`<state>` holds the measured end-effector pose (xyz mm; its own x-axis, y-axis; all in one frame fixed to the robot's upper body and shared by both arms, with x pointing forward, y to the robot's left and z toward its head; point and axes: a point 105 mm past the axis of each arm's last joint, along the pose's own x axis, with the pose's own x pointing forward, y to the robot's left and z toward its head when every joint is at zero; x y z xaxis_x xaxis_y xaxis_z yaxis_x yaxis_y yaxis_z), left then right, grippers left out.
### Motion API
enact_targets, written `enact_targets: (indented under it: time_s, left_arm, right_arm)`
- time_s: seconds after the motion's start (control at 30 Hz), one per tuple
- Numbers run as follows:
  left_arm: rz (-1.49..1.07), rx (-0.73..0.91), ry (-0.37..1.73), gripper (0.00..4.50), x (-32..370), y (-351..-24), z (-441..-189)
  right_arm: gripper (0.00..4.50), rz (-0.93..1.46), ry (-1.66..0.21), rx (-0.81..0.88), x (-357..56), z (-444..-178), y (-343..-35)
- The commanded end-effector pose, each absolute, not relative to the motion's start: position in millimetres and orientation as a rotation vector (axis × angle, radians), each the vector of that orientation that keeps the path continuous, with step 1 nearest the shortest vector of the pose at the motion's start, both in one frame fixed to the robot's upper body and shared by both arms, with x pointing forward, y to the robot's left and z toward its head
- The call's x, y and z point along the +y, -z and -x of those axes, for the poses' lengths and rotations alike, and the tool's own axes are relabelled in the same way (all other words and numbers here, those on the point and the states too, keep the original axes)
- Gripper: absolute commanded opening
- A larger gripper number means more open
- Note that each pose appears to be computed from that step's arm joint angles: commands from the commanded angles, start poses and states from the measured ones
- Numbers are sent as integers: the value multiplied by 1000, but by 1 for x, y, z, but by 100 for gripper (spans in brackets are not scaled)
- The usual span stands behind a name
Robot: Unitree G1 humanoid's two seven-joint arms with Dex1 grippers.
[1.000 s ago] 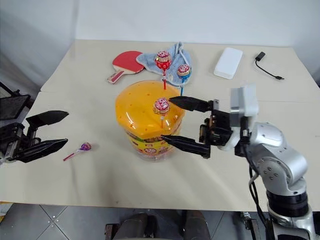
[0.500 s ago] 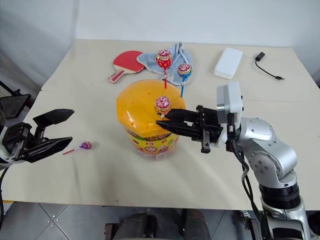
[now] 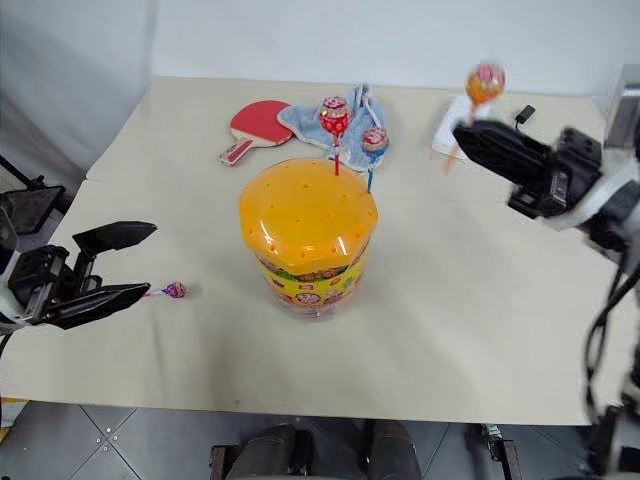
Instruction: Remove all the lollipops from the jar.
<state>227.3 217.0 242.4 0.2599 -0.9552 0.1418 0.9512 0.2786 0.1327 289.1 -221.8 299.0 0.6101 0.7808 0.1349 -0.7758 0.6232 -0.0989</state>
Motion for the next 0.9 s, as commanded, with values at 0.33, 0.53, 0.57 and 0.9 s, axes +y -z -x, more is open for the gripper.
enact_targets:
  time_s: [0.33, 0.53, 0.57, 0.9]
  left_arm:
    - [-106, -229, 1323, 450, 213, -243, -230]
    - [-136, -231, 1306, 450, 219, -247, -232]
    - [-138, -231, 1304, 450, 219, -247, -232]
    - [-106, -251, 1267, 450, 231, -252, -233]
  right_arm:
    - [3, 346, -276, 692, -339, -311, -127]
    - [47, 322, -247, 739, -343, -306, -115]
    - [65, 321, -247, 739, -343, -305, -115]
    - [329, 413, -676, 108, -300, -295, -236]
